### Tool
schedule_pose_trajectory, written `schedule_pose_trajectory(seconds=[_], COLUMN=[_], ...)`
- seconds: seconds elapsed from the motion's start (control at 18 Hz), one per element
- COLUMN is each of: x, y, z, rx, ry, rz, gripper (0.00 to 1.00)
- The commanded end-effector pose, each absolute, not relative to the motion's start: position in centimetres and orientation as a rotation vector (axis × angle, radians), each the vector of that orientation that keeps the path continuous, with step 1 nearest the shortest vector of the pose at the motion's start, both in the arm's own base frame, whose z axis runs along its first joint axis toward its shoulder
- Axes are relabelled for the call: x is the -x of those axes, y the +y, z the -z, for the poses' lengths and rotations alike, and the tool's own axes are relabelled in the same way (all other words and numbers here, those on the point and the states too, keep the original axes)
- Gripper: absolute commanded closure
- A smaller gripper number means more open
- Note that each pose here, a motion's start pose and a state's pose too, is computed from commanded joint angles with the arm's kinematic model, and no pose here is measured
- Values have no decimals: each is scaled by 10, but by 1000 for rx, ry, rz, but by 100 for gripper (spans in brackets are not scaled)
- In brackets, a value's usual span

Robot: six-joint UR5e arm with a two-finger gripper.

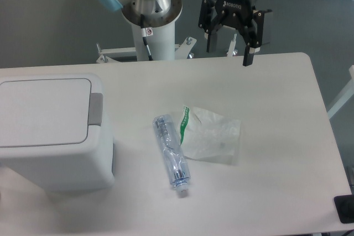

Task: Open the trash can
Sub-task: 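Move the open gripper over to the white trash can's lid edge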

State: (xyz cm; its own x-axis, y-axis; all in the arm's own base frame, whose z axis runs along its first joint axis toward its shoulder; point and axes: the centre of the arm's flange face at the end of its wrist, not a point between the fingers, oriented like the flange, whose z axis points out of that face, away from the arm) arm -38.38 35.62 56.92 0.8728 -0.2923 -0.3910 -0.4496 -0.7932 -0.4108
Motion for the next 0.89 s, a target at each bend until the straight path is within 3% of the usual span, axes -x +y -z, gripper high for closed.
schedule_pose_trajectory(seconds=[0.44, 0.89], x=[381, 369], y=[355, 365], z=[-571, -569], rx=[2544, 2557], ry=[524, 255], rz=[-419, -322], gripper=[0, 0])
